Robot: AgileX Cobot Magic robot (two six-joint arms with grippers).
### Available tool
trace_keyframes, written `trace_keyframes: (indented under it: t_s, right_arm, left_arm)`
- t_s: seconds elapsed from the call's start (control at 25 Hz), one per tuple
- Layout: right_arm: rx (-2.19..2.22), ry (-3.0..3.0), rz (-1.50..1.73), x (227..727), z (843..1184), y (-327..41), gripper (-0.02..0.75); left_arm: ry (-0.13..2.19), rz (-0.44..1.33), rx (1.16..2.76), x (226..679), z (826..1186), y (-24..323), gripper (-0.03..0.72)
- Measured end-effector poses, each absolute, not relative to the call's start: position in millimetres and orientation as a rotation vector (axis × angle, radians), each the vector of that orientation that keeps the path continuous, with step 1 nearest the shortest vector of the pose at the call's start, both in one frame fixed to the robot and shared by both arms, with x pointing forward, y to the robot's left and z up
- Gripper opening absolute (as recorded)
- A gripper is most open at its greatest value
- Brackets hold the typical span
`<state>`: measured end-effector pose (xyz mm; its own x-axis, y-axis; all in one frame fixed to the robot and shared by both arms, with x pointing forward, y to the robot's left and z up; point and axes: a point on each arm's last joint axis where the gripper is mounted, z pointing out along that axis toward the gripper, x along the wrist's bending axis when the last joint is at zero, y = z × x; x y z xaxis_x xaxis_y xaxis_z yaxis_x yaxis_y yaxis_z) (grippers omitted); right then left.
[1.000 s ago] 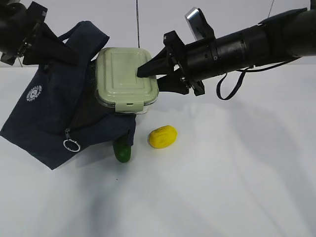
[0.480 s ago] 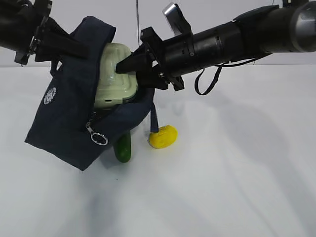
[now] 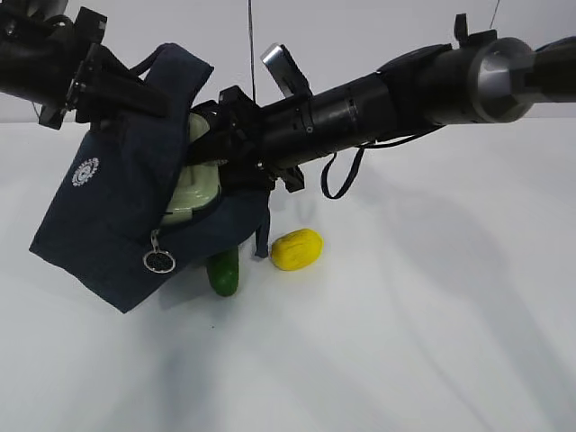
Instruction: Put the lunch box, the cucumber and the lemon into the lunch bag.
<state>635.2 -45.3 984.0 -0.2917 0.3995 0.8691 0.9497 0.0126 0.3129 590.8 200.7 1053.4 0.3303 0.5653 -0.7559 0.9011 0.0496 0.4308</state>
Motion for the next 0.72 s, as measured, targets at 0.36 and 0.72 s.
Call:
trace_keyframes:
  t_s: [0.36,0.72]
  right_arm:
    - [-1.363,-1.693,-1.251,641,973,-27,0.368]
    - [-1.357,-1.663,-1.256,641,976,-25,0.407]
  left_arm:
    - [1.354,-0.41,1.624,593,1053,201,0.001]
    - [1.363,-0.401,1.62,594,1052,202,0.001]
